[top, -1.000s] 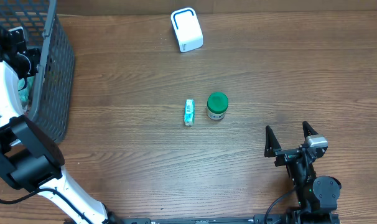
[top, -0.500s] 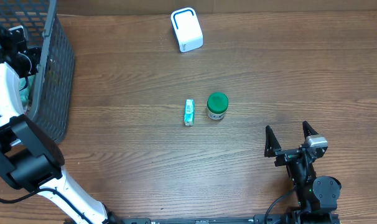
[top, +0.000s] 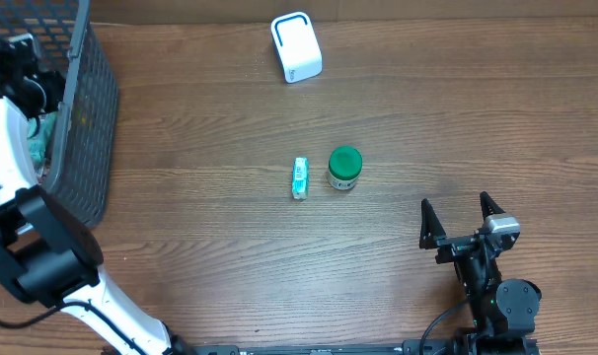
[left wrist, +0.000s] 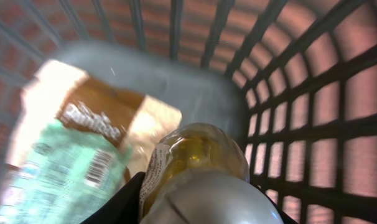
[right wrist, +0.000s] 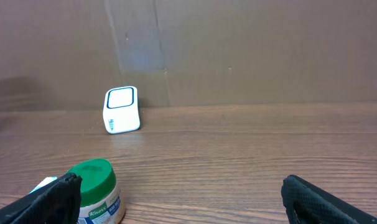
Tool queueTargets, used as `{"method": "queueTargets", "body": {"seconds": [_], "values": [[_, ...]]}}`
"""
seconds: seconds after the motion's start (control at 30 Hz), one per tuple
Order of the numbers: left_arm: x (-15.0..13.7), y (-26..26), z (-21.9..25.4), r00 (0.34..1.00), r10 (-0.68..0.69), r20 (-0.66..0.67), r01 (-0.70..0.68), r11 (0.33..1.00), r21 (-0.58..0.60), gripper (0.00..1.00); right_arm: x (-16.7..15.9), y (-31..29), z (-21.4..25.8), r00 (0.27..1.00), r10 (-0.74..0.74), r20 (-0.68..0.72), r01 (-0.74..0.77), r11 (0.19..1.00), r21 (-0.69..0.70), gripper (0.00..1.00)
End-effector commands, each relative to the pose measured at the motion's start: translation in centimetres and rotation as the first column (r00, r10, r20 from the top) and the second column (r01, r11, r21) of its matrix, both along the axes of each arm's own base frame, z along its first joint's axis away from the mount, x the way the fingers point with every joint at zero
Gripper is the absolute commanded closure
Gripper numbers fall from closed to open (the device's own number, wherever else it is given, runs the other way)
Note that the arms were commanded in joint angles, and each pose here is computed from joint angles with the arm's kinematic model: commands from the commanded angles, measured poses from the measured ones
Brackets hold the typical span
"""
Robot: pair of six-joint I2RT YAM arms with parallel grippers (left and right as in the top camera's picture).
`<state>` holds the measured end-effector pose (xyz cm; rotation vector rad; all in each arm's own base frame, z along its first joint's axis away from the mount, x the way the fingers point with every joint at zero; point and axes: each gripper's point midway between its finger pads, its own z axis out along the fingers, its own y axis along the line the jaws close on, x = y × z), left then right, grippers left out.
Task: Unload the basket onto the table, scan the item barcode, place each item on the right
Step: 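Grasp the yellow oil bottle and lift it out with the left gripper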
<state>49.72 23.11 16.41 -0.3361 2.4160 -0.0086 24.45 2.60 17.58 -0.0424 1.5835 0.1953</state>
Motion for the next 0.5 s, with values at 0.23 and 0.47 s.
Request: {"method": "queueTargets", "body": {"seconds": [0.23,0.47], "values": [[-4.3,-2.9,26.8,0.878,-0.073,0.472,-0.055,0.966,0.251,0.66,0.0,0.1,-0.3,1.000,0.007,-0.002,-0.007,1.000,-0.001,0.00],[-8.8,-7.7,35.1,0.772,-0.108,0.626,-0.072,0.964,0.255,0.68,0.0,0.2,-0.3,1.000,0.007,-0.002,-0.007,1.000,-0.001,0.00]]}}
